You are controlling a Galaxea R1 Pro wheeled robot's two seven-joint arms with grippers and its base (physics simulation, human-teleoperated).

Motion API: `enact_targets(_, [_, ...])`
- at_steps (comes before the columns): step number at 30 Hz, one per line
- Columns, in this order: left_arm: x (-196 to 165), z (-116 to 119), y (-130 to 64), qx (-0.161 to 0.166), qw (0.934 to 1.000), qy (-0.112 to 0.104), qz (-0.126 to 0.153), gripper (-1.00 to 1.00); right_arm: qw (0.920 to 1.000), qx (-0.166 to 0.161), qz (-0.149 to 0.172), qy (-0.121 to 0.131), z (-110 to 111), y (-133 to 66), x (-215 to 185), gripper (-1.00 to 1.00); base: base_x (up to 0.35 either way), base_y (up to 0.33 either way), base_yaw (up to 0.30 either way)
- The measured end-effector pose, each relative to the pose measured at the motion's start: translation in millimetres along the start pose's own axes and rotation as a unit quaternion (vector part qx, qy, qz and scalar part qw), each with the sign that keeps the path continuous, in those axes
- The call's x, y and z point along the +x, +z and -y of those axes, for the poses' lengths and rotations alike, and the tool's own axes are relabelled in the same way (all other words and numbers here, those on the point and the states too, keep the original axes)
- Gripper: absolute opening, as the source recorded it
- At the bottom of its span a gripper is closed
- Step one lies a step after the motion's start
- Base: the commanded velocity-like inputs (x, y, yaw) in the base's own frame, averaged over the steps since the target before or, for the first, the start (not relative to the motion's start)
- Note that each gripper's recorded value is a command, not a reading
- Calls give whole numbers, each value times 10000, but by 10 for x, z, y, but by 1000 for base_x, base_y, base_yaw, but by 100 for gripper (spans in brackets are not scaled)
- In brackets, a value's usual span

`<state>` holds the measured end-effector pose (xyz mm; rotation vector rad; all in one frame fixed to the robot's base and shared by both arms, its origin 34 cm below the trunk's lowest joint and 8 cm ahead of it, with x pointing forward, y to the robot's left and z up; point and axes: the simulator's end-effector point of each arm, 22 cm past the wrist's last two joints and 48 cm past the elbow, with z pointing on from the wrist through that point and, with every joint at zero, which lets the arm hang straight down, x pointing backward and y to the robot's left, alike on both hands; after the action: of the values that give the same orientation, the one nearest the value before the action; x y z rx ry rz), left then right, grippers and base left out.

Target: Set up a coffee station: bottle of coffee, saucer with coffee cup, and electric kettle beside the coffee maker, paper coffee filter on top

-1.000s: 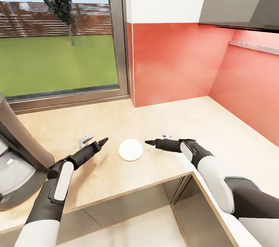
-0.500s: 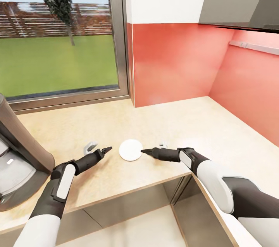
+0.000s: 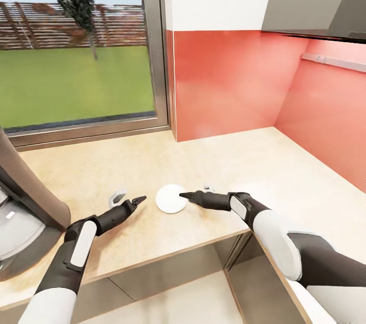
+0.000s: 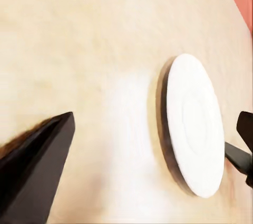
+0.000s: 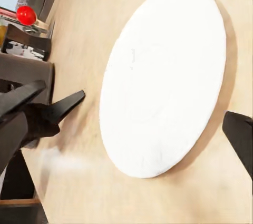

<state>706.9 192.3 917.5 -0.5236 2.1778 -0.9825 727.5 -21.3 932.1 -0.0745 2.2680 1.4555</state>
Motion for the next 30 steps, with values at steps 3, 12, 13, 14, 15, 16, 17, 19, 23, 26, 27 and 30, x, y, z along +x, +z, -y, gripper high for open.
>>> enact_targets(3, [-58, 92, -16, 135, 9999, 38, 81, 100, 9998, -60, 159, 90, -5, -28, -72, 100, 0, 0, 0])
enact_targets(12, [-210, 220, 12, 147, 9996, 230, 46, 100, 9987, -185, 460, 142, -98, -56, -296, 100, 0, 0, 0])
enact_targets(13, [-216, 228, 21, 136, 9996, 243, 23, 100, 9986, -198, 470, 153, -113, -54, -312, 100, 0, 0, 0])
enact_targets(14, [-223, 235, 29, 124, 9996, 258, 2, 100, 9985, -209, 476, 164, -130, -46, -325, 100, 0, 0, 0])
enact_targets(15, [-232, 238, 36, 103, 9996, 273, -18, 100, 9985, -214, 479, 176, -151, -27, -332, 100, 0, 0, 0])
enact_targets(16, [-242, 238, 43, 72, 9996, 288, -36, 100, 9984, -223, 482, 191, -175, -5, -340, 100, 0, 0, 0])
enact_targets(17, [-252, 237, 51, 39, 9995, 303, -54, 100, 9983, -233, 488, 207, -200, 15, -349, 100, 0, 0, 0])
enact_targets(19, [-283, 253, 62, 8, 9995, 303, -71, 100, 9981, -257, 502, 245, -251, 56, -367, 100, 0, 0, 0])
enact_targets(23, [-369, 277, 71, -36, 9997, 216, -52, 100, 9975, -310, 536, 329, -355, 134, -405, 100, 0, 0, 0])
enact_targets(26, [-416, 232, 74, -121, 9998, 129, -75, 100, 9974, -330, 523, 364, -428, 194, -416, 100, 0, 0, 0])
enact_targets(27, [-431, 215, 74, -150, 9998, 99, -84, 100, 9975, -332, 507, 367, -452, 216, -414, 100, 0, 0, 0])
enact_targets(30, [-1155, 352, 6, -343, 9988, -340, 58, 100, 9949, 879, 492, 54, -676, -237, -1226, 100, 0, 0, 0])
